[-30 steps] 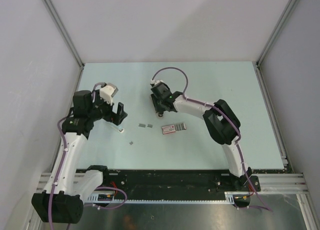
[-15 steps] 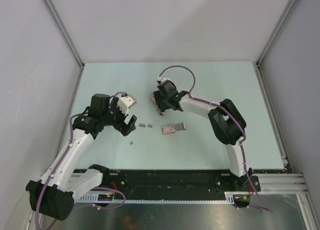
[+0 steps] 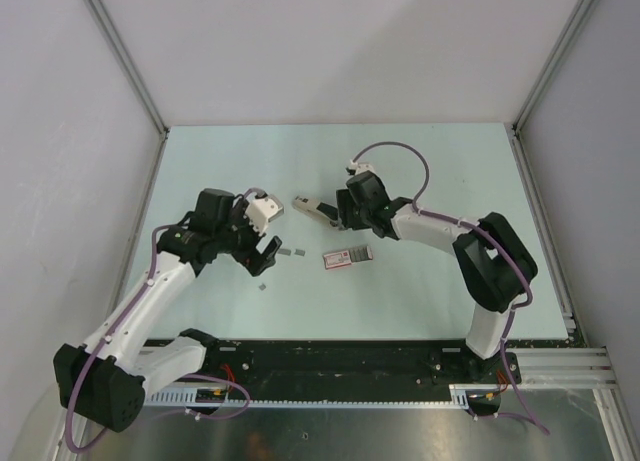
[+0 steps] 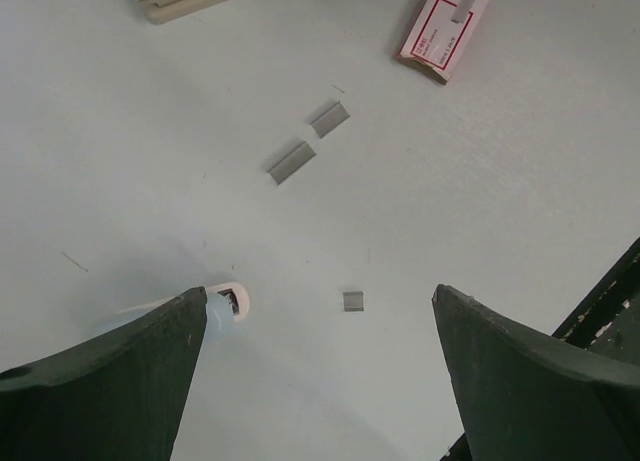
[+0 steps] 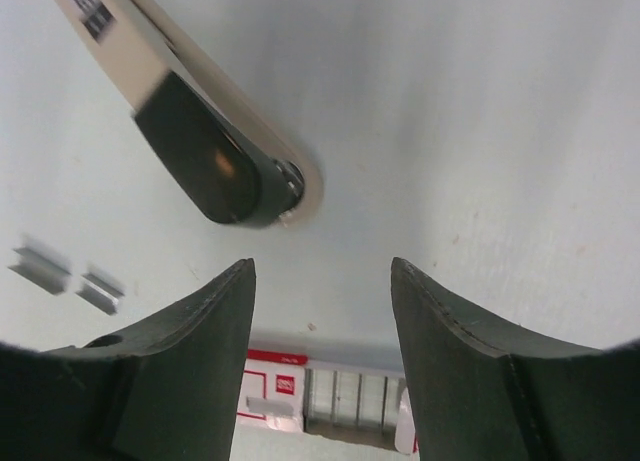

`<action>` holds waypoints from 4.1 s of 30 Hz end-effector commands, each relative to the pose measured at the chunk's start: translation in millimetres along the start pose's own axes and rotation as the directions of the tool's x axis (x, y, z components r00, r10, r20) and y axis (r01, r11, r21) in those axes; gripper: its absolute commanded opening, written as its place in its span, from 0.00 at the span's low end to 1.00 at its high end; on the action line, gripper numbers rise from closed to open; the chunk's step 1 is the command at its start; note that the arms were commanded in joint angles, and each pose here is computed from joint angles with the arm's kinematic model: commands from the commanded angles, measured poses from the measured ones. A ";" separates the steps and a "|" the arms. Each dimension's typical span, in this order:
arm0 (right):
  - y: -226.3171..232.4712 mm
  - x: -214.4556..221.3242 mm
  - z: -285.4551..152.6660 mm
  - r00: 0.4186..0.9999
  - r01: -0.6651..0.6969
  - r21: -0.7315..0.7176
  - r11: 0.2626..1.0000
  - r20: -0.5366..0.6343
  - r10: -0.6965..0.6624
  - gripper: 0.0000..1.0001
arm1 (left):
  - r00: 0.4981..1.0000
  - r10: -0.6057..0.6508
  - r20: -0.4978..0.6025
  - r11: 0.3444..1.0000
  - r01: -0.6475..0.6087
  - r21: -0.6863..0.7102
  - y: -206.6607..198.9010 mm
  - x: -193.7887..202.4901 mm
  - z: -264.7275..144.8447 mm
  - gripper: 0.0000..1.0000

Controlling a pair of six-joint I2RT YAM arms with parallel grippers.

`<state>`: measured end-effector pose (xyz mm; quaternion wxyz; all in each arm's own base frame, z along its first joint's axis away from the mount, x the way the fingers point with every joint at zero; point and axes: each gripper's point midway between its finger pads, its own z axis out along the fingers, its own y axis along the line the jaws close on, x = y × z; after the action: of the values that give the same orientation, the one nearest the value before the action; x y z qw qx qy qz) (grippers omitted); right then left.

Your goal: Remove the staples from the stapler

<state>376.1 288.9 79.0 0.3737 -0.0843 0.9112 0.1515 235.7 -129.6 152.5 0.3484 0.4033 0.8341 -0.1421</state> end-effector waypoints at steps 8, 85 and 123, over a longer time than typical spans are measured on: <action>-23.6 23.3 -8.4 0.999 -0.052 0.068 0.996 0.013 0.051 0.45 | 0.999 0.039 0.003 0.999 -0.039 -0.033 1.1 1.9 -4.7 0.99; -32.0 108.4 -24.1 0.996 0.022 0.256 0.966 -0.093 0.001 0.35 | 0.997 0.078 -0.001 0.996 -0.078 -0.038 -8.4 5.1 -5.2 0.99; -50.9 112.7 -40.7 0.996 -0.044 0.334 0.942 -0.055 0.066 0.36 | 0.995 0.099 -0.020 0.995 -0.099 -0.027 -9.0 4.1 -0.2 0.99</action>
<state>294.1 232.6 20.9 0.3492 -0.0046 0.9366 0.0278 221.5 -129.1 146.8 0.3511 0.4233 0.8270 -0.1167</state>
